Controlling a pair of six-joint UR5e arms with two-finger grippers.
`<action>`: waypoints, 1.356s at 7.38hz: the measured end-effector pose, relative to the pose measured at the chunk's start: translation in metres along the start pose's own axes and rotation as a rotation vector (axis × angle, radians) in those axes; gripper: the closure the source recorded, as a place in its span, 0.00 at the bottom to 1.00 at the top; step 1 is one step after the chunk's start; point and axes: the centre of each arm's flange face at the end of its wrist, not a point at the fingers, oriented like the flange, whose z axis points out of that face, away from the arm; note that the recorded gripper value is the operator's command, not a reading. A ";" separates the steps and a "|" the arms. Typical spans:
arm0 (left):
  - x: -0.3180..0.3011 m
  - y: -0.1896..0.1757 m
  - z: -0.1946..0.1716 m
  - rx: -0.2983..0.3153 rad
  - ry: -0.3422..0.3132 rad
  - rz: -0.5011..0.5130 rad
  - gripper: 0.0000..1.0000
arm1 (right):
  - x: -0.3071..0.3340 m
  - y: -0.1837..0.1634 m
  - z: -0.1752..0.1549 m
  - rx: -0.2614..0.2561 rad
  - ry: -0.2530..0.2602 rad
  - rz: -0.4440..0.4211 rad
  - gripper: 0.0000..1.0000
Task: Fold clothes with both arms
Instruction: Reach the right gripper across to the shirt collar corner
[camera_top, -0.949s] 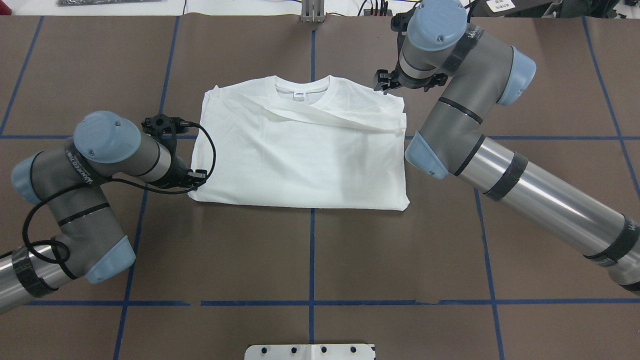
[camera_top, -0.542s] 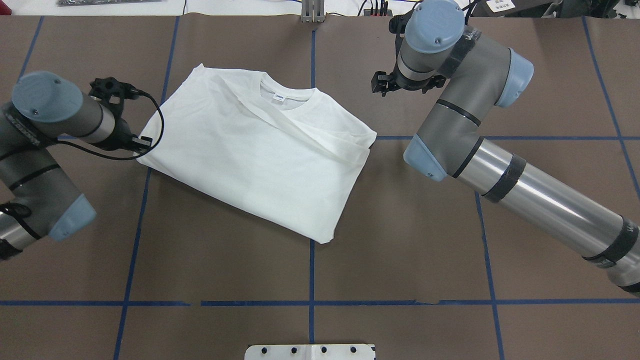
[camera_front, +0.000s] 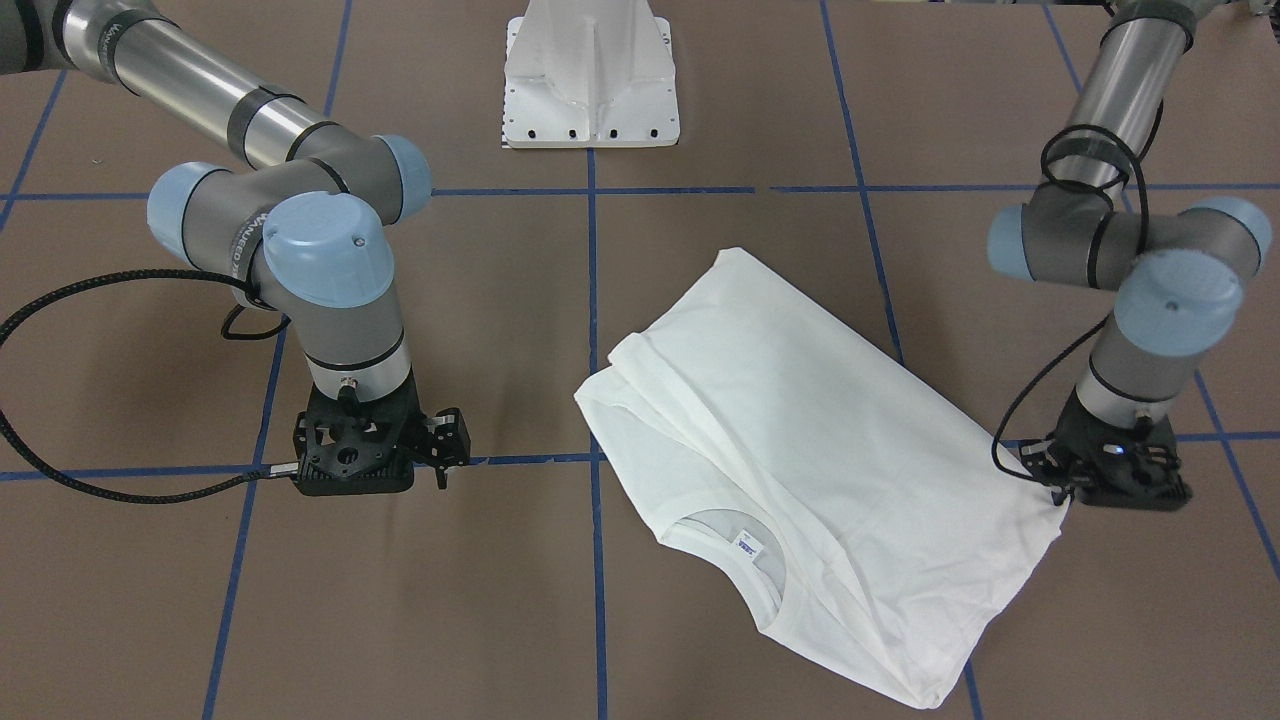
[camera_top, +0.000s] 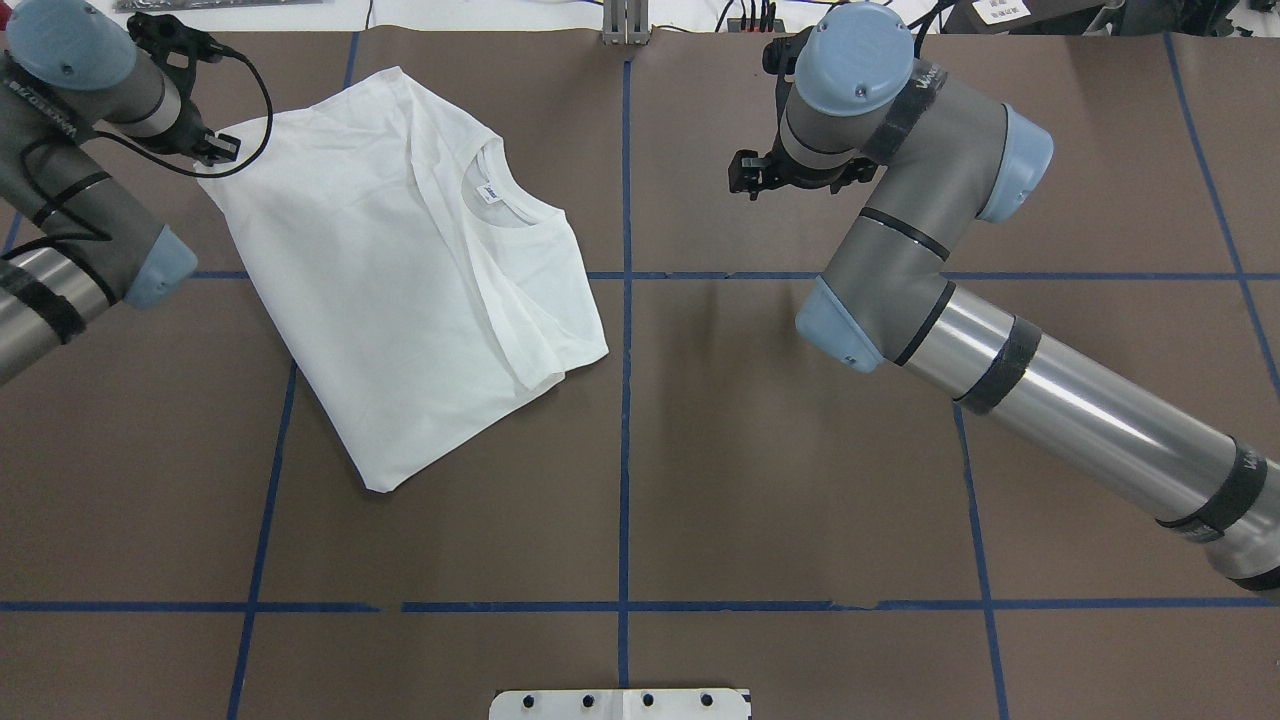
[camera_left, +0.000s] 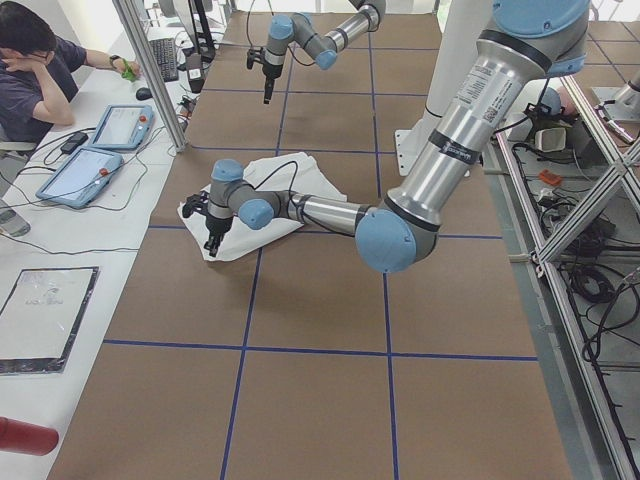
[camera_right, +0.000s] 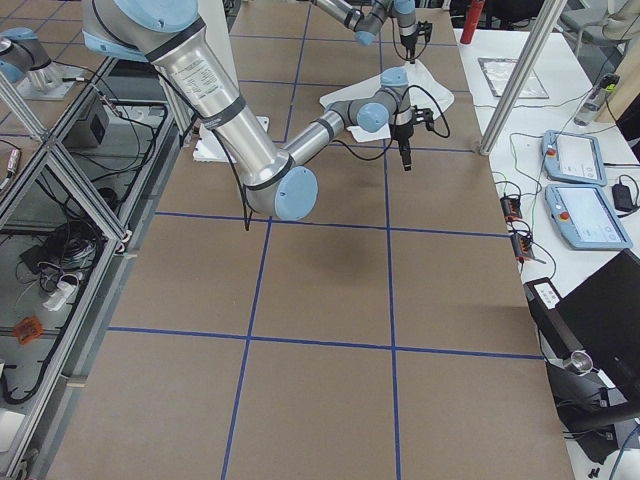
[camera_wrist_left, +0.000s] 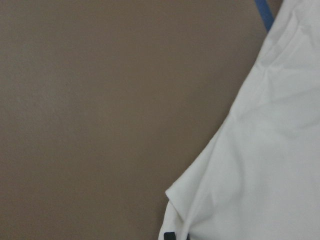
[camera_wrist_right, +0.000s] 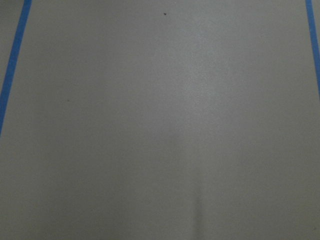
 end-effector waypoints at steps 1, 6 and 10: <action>-0.002 -0.024 -0.004 0.018 -0.011 -0.002 0.00 | -0.005 0.003 -0.001 -0.001 -0.006 0.007 0.00; -0.013 -0.002 -0.061 0.027 0.185 0.009 0.00 | -0.132 0.062 -0.022 -0.052 -0.103 0.223 0.00; -0.016 0.013 -0.073 0.034 0.215 0.011 0.00 | -0.230 0.107 0.002 -0.113 -0.098 0.354 0.12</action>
